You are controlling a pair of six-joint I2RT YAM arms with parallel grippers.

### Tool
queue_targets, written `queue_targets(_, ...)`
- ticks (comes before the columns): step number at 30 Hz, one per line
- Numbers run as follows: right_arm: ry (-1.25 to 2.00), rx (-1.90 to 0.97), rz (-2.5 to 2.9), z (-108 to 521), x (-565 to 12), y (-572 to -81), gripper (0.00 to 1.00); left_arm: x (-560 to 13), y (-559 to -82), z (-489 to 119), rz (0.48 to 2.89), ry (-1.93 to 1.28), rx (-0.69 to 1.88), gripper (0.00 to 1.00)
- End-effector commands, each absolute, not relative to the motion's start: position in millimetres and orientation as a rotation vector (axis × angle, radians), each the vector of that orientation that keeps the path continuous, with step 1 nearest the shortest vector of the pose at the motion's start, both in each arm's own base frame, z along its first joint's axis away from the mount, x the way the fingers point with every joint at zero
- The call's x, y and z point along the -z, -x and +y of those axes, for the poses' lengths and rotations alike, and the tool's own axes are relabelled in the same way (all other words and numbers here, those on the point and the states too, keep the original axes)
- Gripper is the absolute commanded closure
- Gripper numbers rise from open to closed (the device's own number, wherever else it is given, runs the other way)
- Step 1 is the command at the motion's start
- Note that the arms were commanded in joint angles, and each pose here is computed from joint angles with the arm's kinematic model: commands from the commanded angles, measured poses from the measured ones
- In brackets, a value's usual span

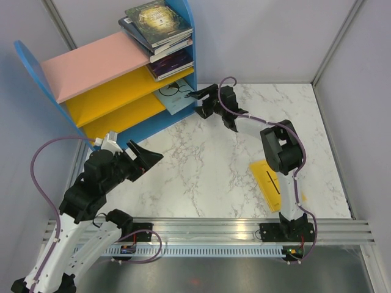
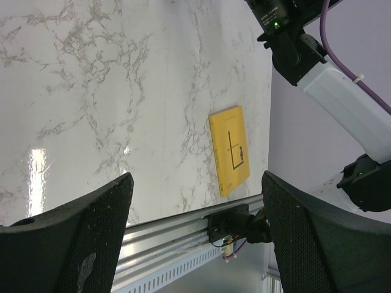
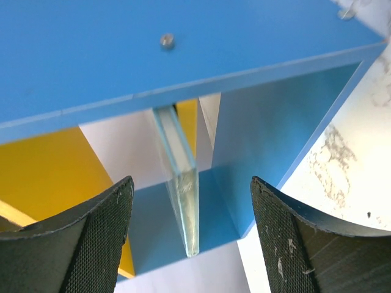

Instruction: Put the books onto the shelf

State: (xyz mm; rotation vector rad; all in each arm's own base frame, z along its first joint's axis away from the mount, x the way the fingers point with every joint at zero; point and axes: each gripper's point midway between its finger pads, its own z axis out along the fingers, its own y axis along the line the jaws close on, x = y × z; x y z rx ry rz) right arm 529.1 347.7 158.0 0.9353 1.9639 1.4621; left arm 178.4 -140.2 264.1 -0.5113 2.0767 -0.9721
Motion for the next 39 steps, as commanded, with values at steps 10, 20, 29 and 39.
queue_targets(10,-0.829,-1.579,1.954,386,-191,-512,0.66,-268,-175,-132,2.025,0.502,0.958,0.12)
queue_targets(20,-0.870,-1.578,1.938,399,-186,-523,0.89,-271,-160,-114,1.996,0.523,0.906,0.12)
queue_targets(29,-0.939,-1.557,1.895,409,-185,-542,0.96,-276,-148,-103,1.990,0.523,0.873,0.12)
queue_targets(39,-0.883,-1.544,1.882,397,-202,-534,0.43,-276,-143,-104,2.015,0.505,0.874,0.11)
